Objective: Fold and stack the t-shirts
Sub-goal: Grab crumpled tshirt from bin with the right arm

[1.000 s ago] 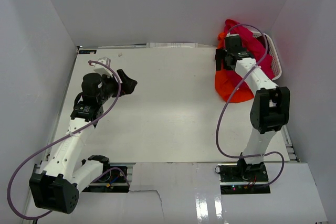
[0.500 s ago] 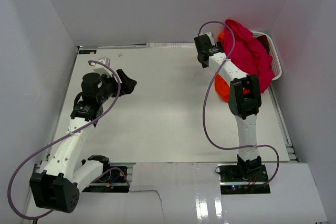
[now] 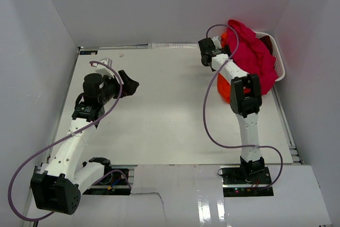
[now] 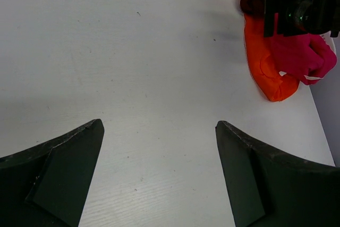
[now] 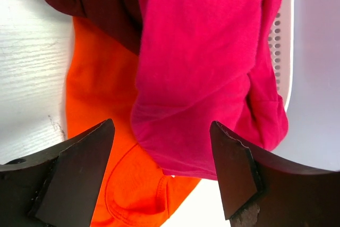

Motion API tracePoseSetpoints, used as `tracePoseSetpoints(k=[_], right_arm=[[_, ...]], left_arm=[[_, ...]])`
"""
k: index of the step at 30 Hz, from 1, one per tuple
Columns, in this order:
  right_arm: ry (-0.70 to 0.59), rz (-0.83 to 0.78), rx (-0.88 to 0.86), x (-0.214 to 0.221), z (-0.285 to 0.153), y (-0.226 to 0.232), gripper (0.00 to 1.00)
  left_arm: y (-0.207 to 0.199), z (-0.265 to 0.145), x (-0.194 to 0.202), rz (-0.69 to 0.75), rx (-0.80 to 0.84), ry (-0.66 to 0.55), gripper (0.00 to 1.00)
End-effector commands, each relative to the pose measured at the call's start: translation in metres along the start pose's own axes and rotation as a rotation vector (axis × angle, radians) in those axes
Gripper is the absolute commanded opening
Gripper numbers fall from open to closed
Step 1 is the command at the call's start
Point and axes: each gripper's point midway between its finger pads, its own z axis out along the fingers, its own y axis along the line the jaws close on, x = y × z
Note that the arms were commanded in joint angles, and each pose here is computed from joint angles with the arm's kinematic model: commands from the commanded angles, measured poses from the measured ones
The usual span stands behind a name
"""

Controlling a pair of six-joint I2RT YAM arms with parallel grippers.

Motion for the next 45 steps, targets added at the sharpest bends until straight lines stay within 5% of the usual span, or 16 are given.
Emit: tracePoseSetpoints(k=[1,10,22,28,31,39,45], right_arm=[[-0.021,0.028,0.035,-0.014,0.0,-0.009,0.79],[-0.022,0.024,0.128,-0.017,0.012,-0.016,0.75],[-0.01,0.025,0.174,-0.013,0.022,-0.024,0.56],[-0.021,0.044,0.184,-0.019,0.019,-0.03,0.08],[-0.051,0.081,0.188,-0.031,0.007,-0.044,0.08],[-0.321,0.233,0.23,-0.134,-0.117,-0.147,0.08],[-0.649,0.272,0.154,-0.164,-0.279,-0.182,0.08]], left_arm=[[-0.006,-0.003,-0.011,0.005,0.021,-0.031,0.98],[-0.005,-0.004,-0.01,0.006,0.019,-0.03,0.98],[-0.004,-0.003,-0.007,0.004,0.015,-0.02,0.98],[-0.003,-0.004,-0.008,0.004,0.011,-0.024,0.98],[-0.004,-0.004,-0.008,0.004,0.012,-0.025,0.98],[-0.003,-0.003,-0.007,0.0,0.012,-0.02,0.98],[-0.005,-0.004,-0.008,0.002,0.019,-0.025,0.98]])
